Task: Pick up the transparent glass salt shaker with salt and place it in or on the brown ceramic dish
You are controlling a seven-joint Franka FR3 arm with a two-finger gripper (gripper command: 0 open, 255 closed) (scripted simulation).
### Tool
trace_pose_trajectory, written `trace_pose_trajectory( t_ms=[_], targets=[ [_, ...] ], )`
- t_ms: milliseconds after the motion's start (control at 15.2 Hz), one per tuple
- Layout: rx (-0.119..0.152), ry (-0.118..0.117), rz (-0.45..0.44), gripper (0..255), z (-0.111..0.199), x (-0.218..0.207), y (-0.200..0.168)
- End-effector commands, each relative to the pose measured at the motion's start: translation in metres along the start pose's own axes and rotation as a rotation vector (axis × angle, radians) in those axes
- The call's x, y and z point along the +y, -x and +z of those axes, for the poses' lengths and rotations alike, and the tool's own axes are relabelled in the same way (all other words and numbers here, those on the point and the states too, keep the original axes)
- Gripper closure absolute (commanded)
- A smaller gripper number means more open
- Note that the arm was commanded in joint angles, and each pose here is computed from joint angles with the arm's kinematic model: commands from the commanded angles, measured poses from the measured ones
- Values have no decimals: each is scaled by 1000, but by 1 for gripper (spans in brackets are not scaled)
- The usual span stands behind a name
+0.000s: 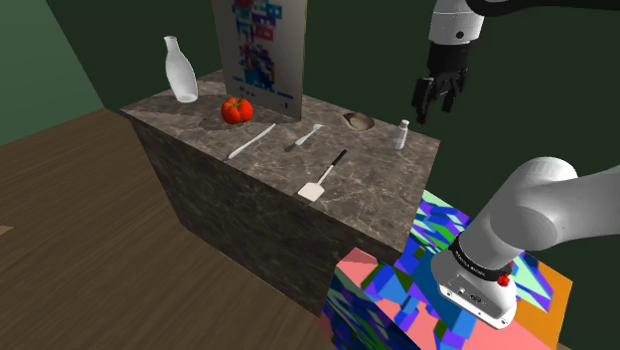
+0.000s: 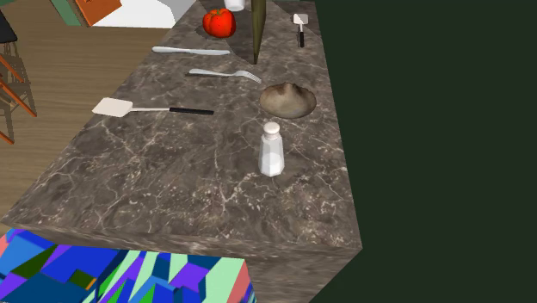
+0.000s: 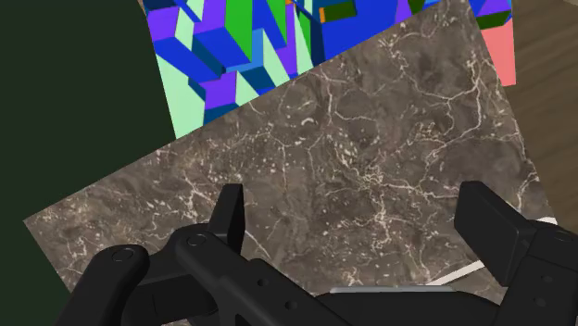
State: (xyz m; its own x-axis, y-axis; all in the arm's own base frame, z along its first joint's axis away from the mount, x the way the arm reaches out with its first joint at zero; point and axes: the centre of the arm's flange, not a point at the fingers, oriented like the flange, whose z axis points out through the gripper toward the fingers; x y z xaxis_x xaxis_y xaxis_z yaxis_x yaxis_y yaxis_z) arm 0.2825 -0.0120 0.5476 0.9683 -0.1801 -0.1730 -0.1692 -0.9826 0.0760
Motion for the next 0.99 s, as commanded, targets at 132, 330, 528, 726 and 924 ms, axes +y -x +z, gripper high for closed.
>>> trace_pose_trajectory(
  t_ms=[132,330,528,726,924],
  targets=[
    [-4,-12,3,0,10,18,-19],
    [-10,-30,8,0,25,46,-47],
    [-16,-48,13,0,41,73,-75],
    [-22,-66,18,0,57,100,-102],
    [-28,-84,23,0,75,127,-130]
  ],
)
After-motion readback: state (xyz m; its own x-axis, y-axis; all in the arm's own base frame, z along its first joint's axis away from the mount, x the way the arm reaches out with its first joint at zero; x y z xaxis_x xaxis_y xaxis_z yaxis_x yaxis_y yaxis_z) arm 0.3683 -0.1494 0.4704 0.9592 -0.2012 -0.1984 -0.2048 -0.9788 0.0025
